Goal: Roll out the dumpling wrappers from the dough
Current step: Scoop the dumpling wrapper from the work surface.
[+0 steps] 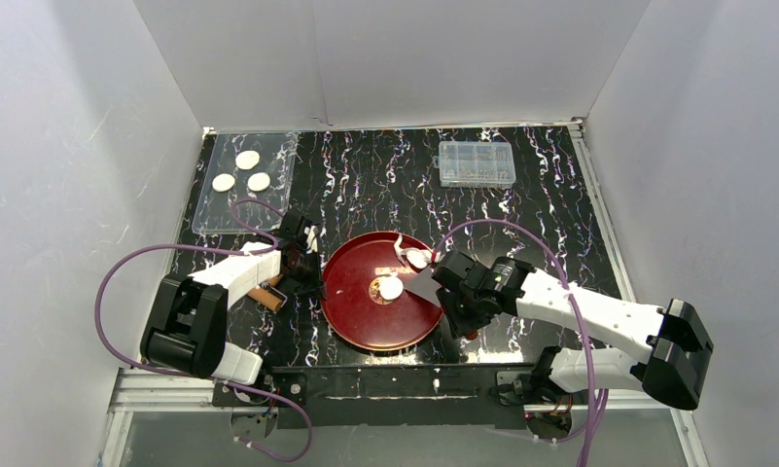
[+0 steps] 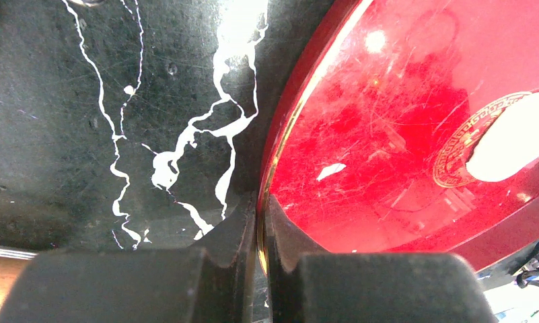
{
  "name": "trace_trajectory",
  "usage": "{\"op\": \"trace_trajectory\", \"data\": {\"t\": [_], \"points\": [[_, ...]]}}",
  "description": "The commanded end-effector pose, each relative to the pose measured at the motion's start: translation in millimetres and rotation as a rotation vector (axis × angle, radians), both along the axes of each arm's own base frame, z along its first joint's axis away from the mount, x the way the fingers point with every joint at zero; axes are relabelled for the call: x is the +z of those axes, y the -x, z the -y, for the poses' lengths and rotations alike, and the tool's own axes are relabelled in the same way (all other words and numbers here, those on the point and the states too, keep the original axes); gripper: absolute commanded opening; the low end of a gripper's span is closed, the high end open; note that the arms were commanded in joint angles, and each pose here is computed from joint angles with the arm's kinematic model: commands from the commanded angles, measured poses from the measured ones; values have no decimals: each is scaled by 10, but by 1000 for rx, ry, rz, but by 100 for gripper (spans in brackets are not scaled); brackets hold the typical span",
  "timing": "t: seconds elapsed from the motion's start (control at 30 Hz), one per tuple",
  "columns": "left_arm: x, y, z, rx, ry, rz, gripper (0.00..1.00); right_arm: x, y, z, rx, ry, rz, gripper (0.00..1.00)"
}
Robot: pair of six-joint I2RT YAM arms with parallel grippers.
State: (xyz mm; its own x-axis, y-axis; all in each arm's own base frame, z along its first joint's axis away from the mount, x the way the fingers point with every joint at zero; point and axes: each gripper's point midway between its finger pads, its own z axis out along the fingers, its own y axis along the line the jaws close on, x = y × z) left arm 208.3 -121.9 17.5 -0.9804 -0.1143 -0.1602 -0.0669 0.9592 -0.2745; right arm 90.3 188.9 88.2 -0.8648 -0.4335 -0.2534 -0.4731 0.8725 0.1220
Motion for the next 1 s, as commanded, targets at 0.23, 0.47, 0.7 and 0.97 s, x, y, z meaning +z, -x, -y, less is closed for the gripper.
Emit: {"op": "trace_trajectory", "data": {"t": [0.23, 0.47, 0.7, 0.97], "points": [[-38, 71, -111, -6, -48, -13, 0, 11, 223, 60, 104, 6, -68, 1], [-32, 72, -115, -8, -50, -11, 0, 39, 279, -34, 159, -26, -94, 1], [-29, 71, -106, -10, -45, -12, 0, -8, 293, -84, 173, -32, -109, 1], [-12, 92, -41, -36, -5, -16, 0, -79, 287, -159, 157, -56, -116, 1]]}}
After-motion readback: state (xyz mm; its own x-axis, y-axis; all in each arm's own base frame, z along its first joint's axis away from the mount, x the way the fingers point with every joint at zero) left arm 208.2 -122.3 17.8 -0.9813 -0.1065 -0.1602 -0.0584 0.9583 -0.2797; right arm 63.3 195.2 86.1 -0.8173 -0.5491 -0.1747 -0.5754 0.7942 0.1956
